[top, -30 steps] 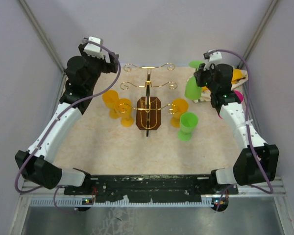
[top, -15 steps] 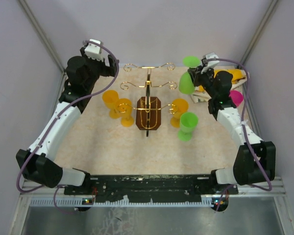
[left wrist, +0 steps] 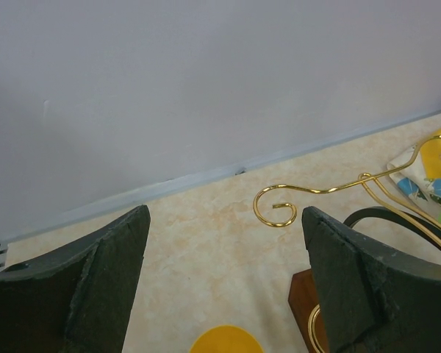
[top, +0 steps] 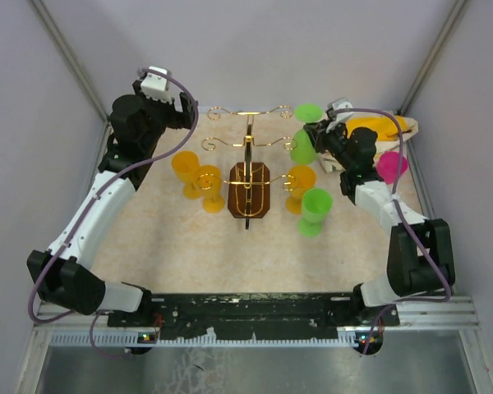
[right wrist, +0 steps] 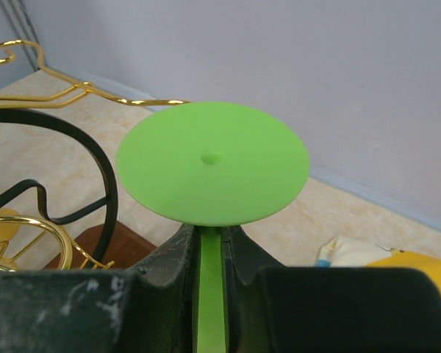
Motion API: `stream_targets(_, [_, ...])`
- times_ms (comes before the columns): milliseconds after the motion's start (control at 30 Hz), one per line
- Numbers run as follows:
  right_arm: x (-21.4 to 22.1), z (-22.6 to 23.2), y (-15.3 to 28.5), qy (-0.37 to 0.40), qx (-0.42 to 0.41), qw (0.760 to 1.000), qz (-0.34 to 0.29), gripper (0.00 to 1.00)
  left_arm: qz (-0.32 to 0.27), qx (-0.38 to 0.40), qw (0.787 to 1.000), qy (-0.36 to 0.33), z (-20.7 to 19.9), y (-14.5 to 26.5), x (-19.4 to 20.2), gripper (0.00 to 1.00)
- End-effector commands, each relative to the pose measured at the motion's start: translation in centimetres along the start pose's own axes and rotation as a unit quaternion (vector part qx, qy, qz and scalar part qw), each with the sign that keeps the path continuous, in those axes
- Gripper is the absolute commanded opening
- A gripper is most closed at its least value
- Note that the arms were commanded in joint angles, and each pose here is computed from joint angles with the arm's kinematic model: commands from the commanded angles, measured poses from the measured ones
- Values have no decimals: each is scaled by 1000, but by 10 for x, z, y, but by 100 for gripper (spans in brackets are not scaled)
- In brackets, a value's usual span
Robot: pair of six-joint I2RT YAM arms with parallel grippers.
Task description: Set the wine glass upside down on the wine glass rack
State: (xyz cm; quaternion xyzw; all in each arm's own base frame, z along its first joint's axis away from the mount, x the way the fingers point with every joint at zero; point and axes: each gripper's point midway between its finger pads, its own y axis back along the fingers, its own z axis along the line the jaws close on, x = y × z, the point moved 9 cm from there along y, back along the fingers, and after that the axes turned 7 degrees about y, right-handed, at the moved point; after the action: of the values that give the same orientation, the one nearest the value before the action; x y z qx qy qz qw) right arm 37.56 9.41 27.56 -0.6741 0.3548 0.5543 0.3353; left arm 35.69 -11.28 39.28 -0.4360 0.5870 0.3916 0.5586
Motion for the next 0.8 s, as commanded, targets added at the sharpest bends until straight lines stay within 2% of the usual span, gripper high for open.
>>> stream_targets(0, [-11,7,-12,21,-9,998,-53,0,-3,-9,1000,-4,6,-1,0,90])
stream_targets(767, [4,30,-49,11,-45,997,-62,0,3,-15,1000,-10,14,-6,4,91])
